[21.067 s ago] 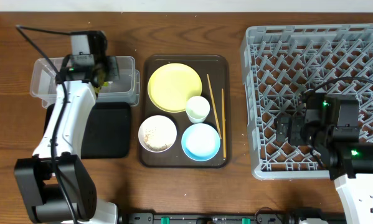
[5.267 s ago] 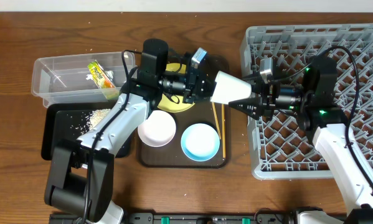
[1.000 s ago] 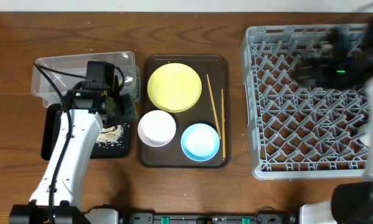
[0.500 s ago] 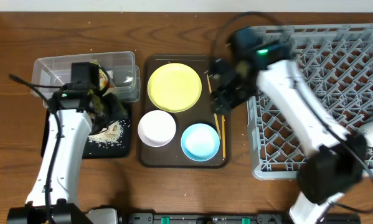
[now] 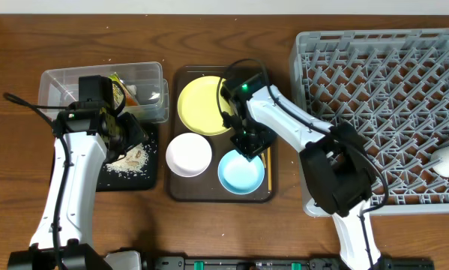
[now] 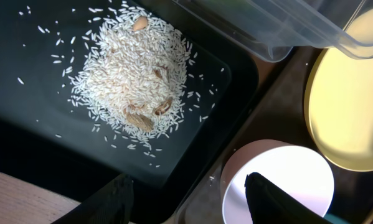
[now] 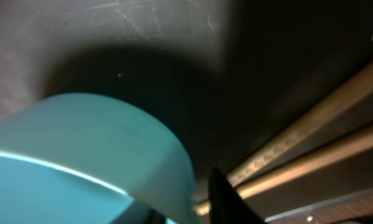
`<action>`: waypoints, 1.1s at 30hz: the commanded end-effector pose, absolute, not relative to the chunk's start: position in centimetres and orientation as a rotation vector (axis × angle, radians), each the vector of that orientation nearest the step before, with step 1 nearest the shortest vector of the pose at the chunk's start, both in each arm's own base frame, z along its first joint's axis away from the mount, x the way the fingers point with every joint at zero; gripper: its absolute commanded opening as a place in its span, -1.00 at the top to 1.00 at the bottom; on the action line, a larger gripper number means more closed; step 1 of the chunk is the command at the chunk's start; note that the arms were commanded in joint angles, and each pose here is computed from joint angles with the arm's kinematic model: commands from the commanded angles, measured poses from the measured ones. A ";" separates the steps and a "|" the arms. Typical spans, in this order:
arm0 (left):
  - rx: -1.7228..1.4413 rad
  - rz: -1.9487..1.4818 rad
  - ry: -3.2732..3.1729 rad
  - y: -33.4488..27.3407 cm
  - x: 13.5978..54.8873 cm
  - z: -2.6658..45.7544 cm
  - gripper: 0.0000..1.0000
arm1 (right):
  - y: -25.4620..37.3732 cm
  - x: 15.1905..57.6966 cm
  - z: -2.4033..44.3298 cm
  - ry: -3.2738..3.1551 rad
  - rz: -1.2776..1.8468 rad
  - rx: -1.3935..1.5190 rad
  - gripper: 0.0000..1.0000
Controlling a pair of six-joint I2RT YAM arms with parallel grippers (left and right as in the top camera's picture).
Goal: Sort waste into correct bins and load items into the dishwasher rack
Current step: 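Lift the light-blue bowl and carry it right over the dish rack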
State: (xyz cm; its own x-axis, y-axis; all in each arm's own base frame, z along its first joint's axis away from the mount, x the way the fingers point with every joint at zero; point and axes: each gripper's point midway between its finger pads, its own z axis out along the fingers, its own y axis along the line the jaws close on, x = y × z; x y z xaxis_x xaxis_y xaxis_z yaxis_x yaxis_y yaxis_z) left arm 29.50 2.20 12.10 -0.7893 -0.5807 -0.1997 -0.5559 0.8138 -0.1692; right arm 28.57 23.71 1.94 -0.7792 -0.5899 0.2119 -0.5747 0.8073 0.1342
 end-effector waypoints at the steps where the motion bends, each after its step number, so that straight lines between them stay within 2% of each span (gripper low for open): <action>1: -0.901 -0.135 2.739 2.6 29.4 12.5 -0.22 | 23.3 29.2 1.9 -2.803 -0.012 0.831 0.83; 2: -0.901 -0.135 2.739 2.5 29.4 12.5 -0.22 | 23.1 29.4 2.0 -2.810 0.002 0.823 0.97; 8: -0.901 -0.135 2.739 2.6 29.4 12.5 -0.23 | 21.3 31.2 4.9 -2.901 0.008 0.770 0.97; 11: -0.901 -0.135 2.739 2.5 29.4 12.5 -0.23 | 19.4 33.1 8.2 -3.024 0.046 0.725 0.98; 16: -0.901 -0.135 2.739 2.6 29.4 12.5 -0.24 | 14.1 37.5 16.6 -3.362 0.171 0.571 0.98; 20: -0.901 -0.135 2.739 2.6 29.4 12.5 -0.24 | 7.4 41.1 23.6 -3.656 0.419 0.282 0.98; 26: -0.901 -0.135 2.738 2.6 29.4 12.5 -0.24 | -4.7 43.4 31.1 -3.755 1.105 -0.404 0.97; 30: -0.901 -0.135 2.738 2.6 29.4 12.5 -0.25 | -10.6 43.9 33.0 -3.652 1.400 -0.770 0.97; 33: -0.900 -0.136 2.735 2.6 29.5 12.5 -0.25 | -13.6 44.1 33.1 -3.556 1.553 -0.788 0.97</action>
